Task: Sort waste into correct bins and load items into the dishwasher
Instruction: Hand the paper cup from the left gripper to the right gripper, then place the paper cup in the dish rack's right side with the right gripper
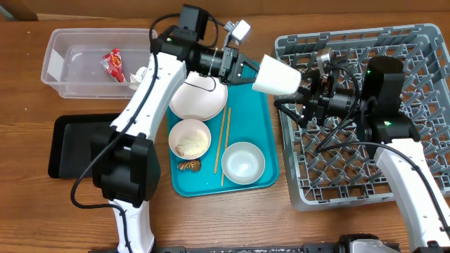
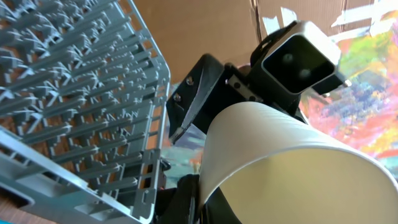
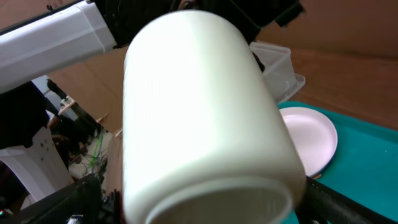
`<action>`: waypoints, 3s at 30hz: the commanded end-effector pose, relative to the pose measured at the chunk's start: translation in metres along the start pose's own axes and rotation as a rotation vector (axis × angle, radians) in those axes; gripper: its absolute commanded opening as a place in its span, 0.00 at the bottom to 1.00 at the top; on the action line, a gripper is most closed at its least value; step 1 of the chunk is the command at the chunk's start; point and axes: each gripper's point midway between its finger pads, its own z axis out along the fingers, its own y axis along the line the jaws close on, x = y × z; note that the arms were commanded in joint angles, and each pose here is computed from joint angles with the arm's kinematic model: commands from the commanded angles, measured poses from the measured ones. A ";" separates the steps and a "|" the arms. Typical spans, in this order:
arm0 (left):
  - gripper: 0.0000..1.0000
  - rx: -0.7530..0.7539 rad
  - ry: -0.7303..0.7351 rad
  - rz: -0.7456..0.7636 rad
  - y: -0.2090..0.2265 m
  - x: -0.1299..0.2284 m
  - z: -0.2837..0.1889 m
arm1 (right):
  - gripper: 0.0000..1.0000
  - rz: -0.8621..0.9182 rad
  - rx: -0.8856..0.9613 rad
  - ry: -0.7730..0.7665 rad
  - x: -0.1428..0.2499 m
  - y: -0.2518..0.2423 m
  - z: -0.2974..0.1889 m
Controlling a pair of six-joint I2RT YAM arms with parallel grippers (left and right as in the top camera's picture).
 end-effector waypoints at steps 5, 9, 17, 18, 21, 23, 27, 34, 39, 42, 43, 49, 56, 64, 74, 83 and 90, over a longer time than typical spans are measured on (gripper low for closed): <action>0.04 0.000 0.033 0.076 -0.023 0.005 0.017 | 1.00 -0.081 -0.025 -0.030 -0.017 0.009 -0.002; 0.04 0.001 0.034 0.057 -0.023 0.006 0.018 | 0.96 -0.101 -0.026 -0.037 -0.020 0.009 -0.002; 0.04 0.000 0.034 0.057 -0.023 0.006 0.018 | 0.84 -0.112 -0.025 -0.042 -0.021 0.009 -0.002; 0.04 0.000 0.034 0.057 -0.023 0.006 0.018 | 0.81 -0.111 -0.025 -0.042 -0.021 0.009 -0.002; 0.04 0.000 0.033 0.057 -0.023 0.005 0.017 | 0.72 -0.111 -0.026 -0.041 -0.021 0.009 -0.002; 0.04 0.000 0.033 0.057 -0.023 0.005 0.017 | 0.68 -0.111 -0.026 -0.041 -0.021 0.009 -0.002; 0.04 -0.027 0.027 0.057 -0.018 0.004 0.017 | 0.60 -0.110 -0.026 -0.041 -0.021 0.009 -0.002; 0.41 -0.420 -0.041 0.009 0.048 -0.003 0.001 | 0.48 -0.021 0.026 -0.038 -0.019 -0.001 -0.002; 0.48 -0.850 -0.077 -0.110 0.108 0.008 -0.055 | 0.42 0.108 0.241 -0.002 0.000 -0.038 -0.006; 0.48 -0.998 -0.091 -0.188 0.118 0.021 -0.094 | 0.36 0.201 0.445 0.031 0.017 -0.070 -0.020; 0.49 -1.035 -0.098 -0.211 0.119 0.025 -0.107 | 0.35 0.223 0.494 0.036 0.021 -0.077 -0.026; 0.51 -1.345 -0.158 -0.277 0.101 0.049 -0.200 | 0.32 0.360 0.789 0.048 0.016 -0.102 -0.095; 0.51 -1.515 -0.335 -0.246 0.049 0.052 -0.261 | 0.28 0.549 1.246 0.034 0.001 -0.093 -0.228; 0.52 -1.508 -0.354 -0.219 0.040 0.049 -0.258 | 0.28 0.919 1.555 0.068 0.066 -0.086 -0.320; 0.53 -1.506 -0.344 -0.214 0.040 0.049 -0.253 | 0.35 1.207 1.512 0.247 0.129 -0.111 -0.327; 0.54 -1.505 -0.342 -0.212 0.040 0.049 -0.252 | 0.39 1.289 1.509 0.351 0.158 -0.134 -0.330; 0.54 -1.505 -0.342 -0.213 0.040 0.049 -0.252 | 0.48 1.333 1.487 0.398 0.173 -0.145 -0.327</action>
